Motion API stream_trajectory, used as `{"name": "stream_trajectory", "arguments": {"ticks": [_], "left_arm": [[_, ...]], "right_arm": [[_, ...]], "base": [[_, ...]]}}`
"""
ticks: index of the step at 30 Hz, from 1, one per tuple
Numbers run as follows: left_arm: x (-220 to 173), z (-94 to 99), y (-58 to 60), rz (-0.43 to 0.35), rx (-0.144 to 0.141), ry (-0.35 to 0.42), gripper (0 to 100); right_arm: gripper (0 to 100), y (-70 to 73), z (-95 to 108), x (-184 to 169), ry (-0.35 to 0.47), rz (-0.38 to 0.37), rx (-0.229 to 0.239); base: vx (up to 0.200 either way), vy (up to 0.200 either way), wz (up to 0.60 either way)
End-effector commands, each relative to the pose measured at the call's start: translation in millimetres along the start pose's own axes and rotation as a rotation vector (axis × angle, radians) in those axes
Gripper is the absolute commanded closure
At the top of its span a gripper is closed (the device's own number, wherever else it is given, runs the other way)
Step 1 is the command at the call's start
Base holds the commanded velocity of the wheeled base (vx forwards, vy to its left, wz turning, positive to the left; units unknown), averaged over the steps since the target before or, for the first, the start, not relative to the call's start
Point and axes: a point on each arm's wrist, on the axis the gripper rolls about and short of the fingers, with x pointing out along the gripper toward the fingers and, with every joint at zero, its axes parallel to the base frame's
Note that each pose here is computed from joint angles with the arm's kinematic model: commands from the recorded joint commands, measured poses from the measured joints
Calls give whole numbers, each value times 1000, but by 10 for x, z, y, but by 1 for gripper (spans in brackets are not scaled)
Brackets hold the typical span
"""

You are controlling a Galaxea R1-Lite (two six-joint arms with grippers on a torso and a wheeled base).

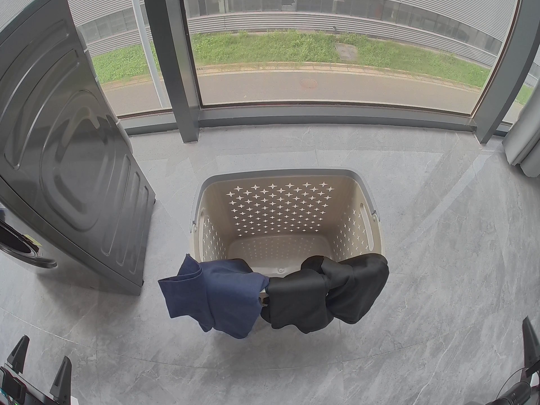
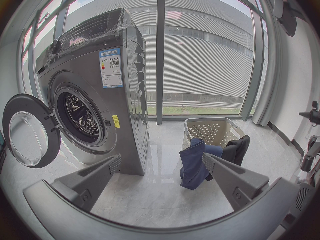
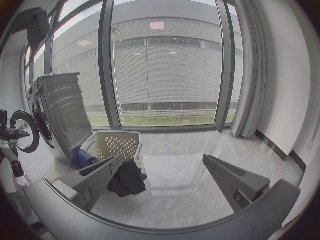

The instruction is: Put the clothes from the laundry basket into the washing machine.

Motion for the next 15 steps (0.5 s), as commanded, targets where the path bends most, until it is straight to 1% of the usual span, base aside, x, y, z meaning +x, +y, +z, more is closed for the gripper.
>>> {"name": "stream_trajectory", "arguments": {"ticks": [1, 2, 3, 4, 7, 9, 10, 11, 13, 15], "left_arm": [[1, -52, 1, 0, 0, 2, 0], [1, -52, 1, 0, 0, 2, 0], [1, -52, 1, 0, -1, 2, 0], [1, -52, 1, 0, -1, 2, 0], [1, -52, 1, 0, 0, 2, 0], [1, -52, 1, 0, -1, 2, 0], [1, -52, 1, 0, -1, 2, 0], [1, -52, 1, 0, 0, 2, 0], [1, -52, 1, 0, 0, 2, 0], [1, -52, 1, 0, -1, 2, 0]], "right_arm": [[0, 2, 66, 279, 186, 39, 15], [0, 5, 22, 350, 248, 54, 29], [0, 6, 6, 376, 269, 57, 34], [0, 11, 6, 486, 324, 67, 63], [0, 35, 47, 752, 409, 92, 103], [0, 55, 92, 946, 415, 101, 113], [0, 59, 91, 975, 418, 103, 113], [0, 83, 91, 1135, 425, 116, 112], [0, 111, 75, 1267, 431, 131, 110], [0, 172, 25, 1424, 457, 164, 111]], "base": [[0, 0, 0], [0, 0, 0], [0, 0, 0], [0, 0, 0], [0, 0, 0], [0, 0, 0], [0, 0, 0], [0, 0, 0], [0, 0, 0], [0, 0, 0]]}}
